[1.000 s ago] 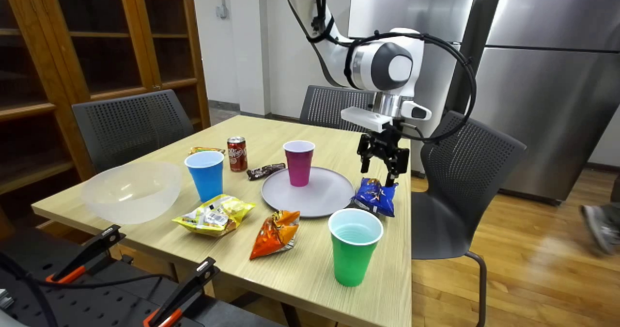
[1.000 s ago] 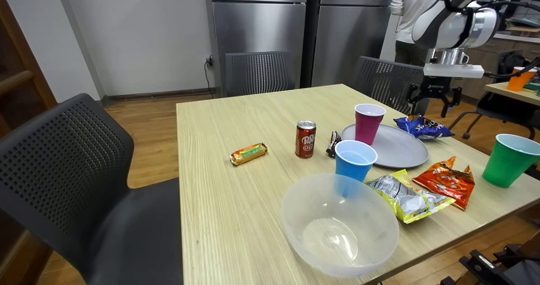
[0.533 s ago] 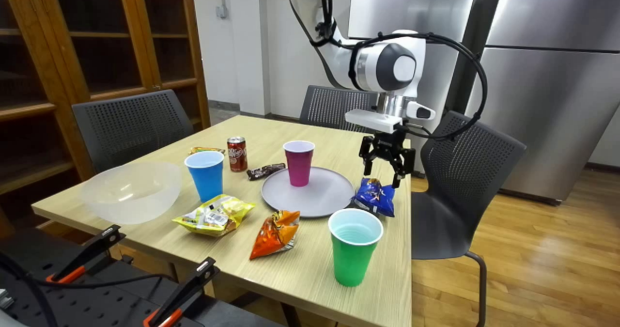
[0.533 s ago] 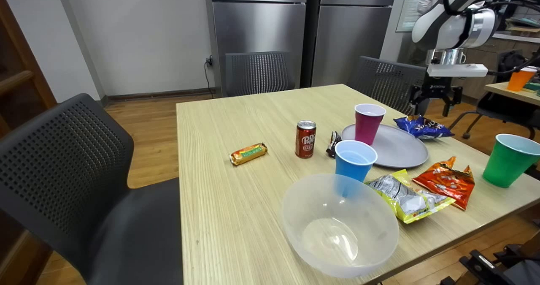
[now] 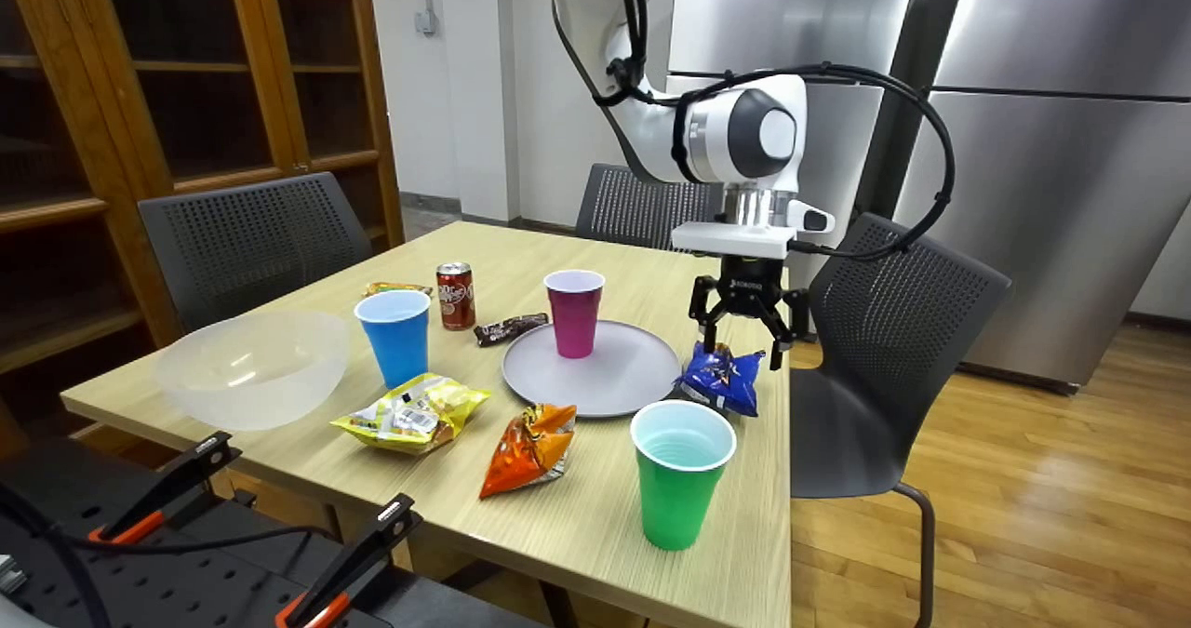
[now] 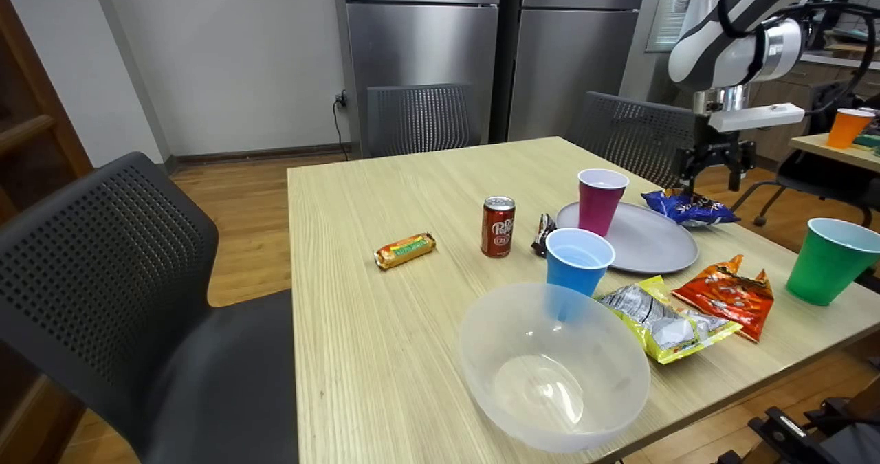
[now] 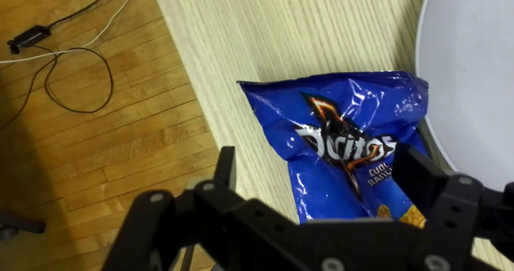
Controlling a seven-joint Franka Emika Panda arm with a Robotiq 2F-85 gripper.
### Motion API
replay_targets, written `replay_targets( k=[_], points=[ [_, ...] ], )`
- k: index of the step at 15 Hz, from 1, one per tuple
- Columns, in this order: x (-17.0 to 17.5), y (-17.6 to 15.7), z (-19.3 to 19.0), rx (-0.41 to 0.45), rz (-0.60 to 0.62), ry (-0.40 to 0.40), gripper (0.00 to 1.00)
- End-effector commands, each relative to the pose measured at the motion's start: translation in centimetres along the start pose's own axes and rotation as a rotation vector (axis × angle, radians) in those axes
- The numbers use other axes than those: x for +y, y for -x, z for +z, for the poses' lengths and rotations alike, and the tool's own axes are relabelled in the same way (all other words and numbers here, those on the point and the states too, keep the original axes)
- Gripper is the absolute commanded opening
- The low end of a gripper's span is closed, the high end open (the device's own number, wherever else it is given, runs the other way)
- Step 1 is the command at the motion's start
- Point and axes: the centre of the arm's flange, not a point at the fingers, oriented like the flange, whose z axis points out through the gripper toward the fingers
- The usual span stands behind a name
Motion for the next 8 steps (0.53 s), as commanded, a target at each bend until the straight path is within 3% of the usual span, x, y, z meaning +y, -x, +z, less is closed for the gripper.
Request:
replay_targets(
  k=[1, 8],
  points=[
    [0.1, -1.2, -0.2, -0.03, -0.1, 0.035, 1.0],
    [-1.5, -1.9, 0.0, -0.03, -0.187, 0.058, 1.0]
  ],
)
